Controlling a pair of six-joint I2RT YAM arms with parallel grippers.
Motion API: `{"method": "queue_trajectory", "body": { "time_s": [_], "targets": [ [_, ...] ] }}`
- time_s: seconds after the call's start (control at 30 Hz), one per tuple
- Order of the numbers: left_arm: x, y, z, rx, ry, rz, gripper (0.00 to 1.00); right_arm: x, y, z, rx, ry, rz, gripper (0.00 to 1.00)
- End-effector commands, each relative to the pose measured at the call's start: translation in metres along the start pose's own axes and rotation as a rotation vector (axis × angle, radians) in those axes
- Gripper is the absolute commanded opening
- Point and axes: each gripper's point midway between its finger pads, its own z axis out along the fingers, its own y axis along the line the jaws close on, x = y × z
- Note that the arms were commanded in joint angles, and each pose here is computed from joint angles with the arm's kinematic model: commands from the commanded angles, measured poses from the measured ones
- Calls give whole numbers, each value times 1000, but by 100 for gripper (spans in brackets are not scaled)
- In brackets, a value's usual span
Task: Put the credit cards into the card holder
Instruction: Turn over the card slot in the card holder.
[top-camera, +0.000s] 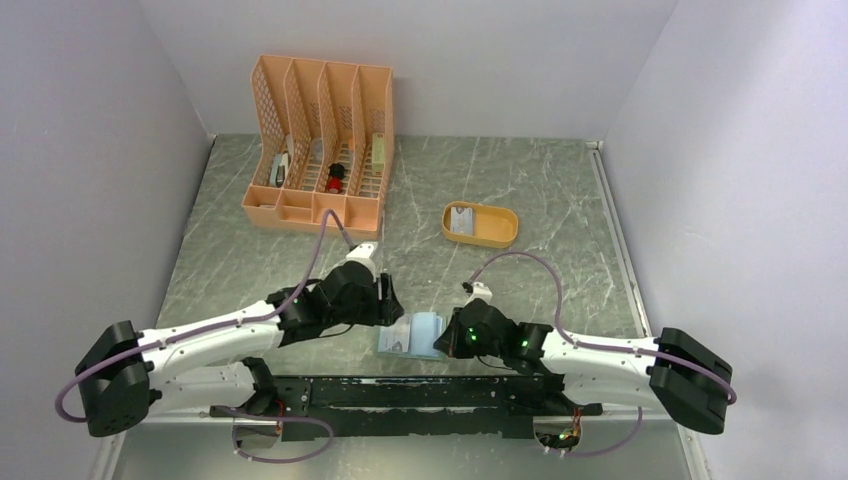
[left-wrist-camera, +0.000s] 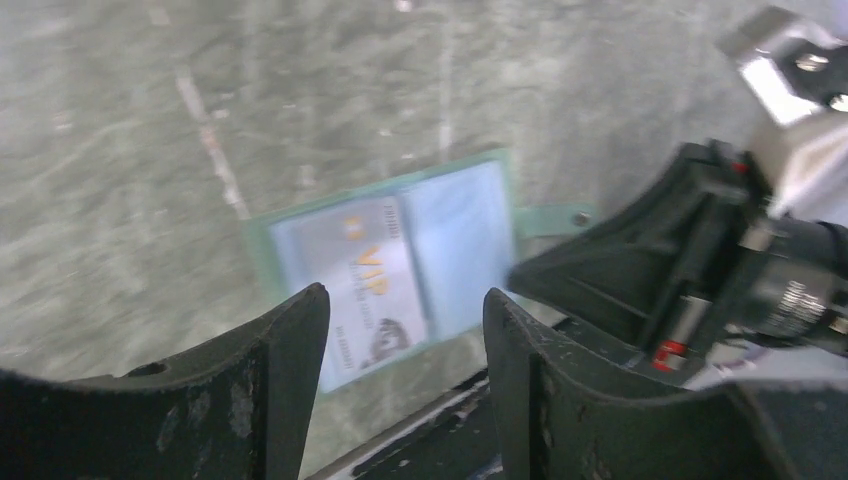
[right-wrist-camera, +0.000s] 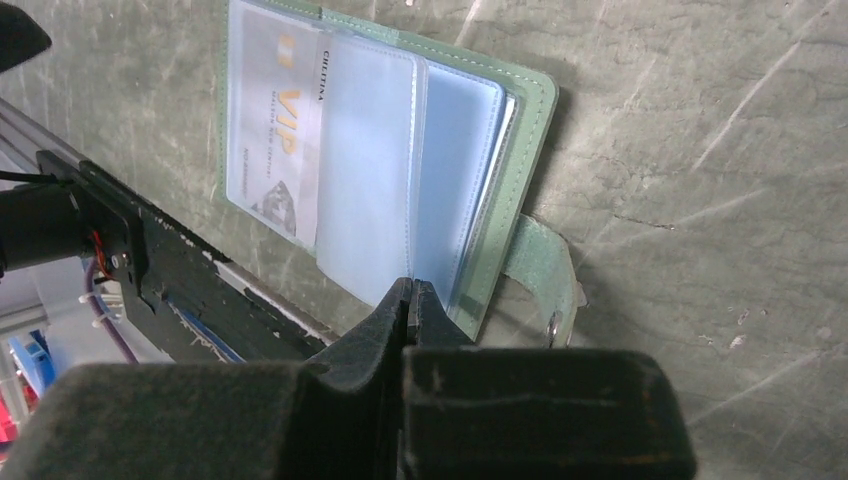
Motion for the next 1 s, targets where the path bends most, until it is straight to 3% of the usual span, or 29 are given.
{"method": "queue_trajectory", "body": {
  "time_s": [0.0,0.1,0.27,0.47,0.97],
  "targets": [
    [8,-55,5,236,53,49,63,-10,5,1,1,-31,-18,0],
    [25,-64,20,216,112,107,64,-10,6,1,-7,-28,-24,1],
    [43,-59,44,167,165,129,62,-12,13,-1,-41,-33,-24,13],
    [51,-27,53,19,173,124,56,-15,11,-5,-44,-49,8,28],
    [57,-5,48,-44,158,83,52,-25,40,-5,-214,-37,53,21]
  ]
}}
